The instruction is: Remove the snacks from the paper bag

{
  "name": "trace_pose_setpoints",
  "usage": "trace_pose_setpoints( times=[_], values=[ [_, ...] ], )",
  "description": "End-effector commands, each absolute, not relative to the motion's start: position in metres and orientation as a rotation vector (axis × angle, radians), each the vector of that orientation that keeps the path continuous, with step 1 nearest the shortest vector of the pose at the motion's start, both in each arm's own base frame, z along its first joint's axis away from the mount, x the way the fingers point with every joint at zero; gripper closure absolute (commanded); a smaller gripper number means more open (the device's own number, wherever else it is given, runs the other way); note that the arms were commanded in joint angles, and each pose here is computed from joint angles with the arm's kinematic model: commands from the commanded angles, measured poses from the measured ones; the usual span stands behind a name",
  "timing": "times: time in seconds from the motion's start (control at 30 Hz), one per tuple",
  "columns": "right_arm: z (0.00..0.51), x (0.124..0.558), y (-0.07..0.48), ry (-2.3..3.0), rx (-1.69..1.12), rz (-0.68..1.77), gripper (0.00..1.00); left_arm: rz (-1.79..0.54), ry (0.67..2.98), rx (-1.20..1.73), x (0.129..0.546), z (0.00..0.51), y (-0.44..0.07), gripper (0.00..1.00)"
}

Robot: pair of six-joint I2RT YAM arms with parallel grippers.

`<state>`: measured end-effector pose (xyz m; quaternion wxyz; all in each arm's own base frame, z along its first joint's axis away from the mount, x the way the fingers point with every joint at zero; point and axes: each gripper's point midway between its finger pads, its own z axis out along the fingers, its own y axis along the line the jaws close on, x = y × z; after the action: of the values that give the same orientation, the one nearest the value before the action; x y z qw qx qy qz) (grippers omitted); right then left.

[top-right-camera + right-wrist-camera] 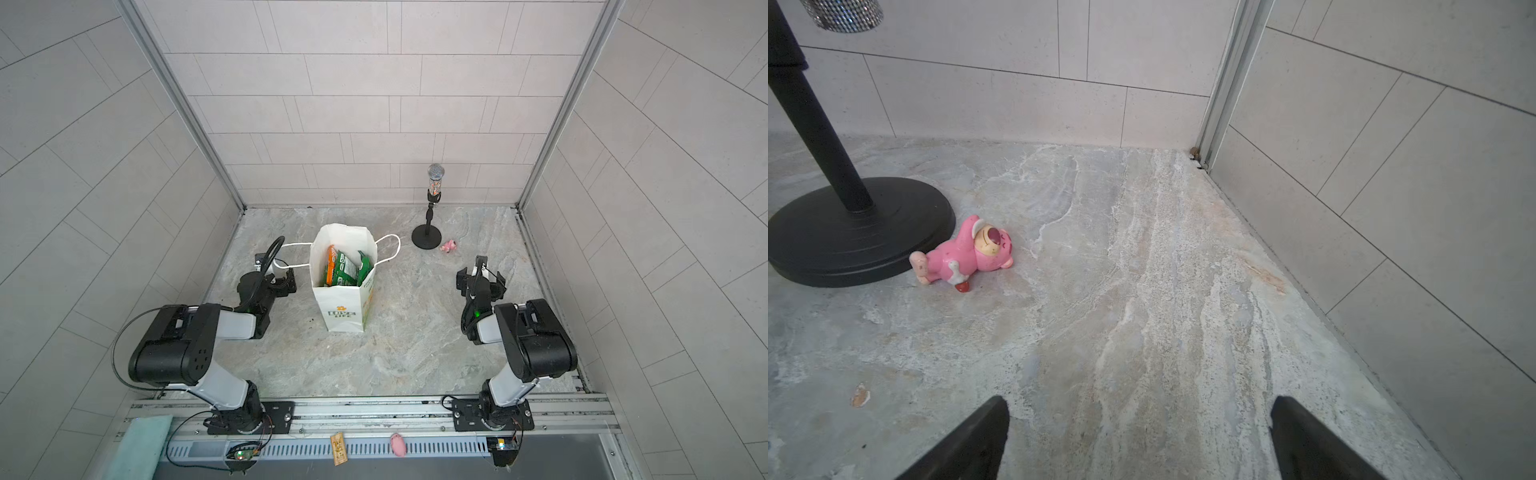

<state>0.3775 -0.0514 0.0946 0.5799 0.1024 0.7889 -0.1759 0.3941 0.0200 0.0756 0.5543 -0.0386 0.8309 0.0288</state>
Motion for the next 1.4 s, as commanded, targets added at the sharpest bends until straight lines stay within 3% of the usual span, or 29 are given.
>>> trace_pose_setpoints(
  times=[0.0,0.67,0.93,1.07,1.27,1.37],
  values=[
    [0.098,0.378,-0.051,1.837,0.237,-0.425,0.01,0.073,1.932,-0.070,0.400,0.085,0.018,0.00],
    [0.099,0.378,-0.051,1.831,0.234,-0.420,0.00,0.090,1.910,-0.104,0.396,0.088,0.022,0.00],
    [0.127,0.366,-0.054,1.800,0.259,-0.423,0.01,0.307,1.793,-0.434,0.364,0.124,0.076,0.00],
    [0.133,0.356,-0.063,1.874,0.386,-0.417,0.01,0.425,1.775,-0.810,0.326,0.144,0.112,0.00],
    [0.142,0.355,-0.045,1.998,0.354,-0.295,0.00,0.135,1.855,-0.761,0.336,0.196,0.076,0.00],
    [0.150,0.356,-0.021,2.032,0.327,-0.112,0.01,-0.017,1.864,-0.680,0.346,0.236,0.054,0.00]
  ],
)
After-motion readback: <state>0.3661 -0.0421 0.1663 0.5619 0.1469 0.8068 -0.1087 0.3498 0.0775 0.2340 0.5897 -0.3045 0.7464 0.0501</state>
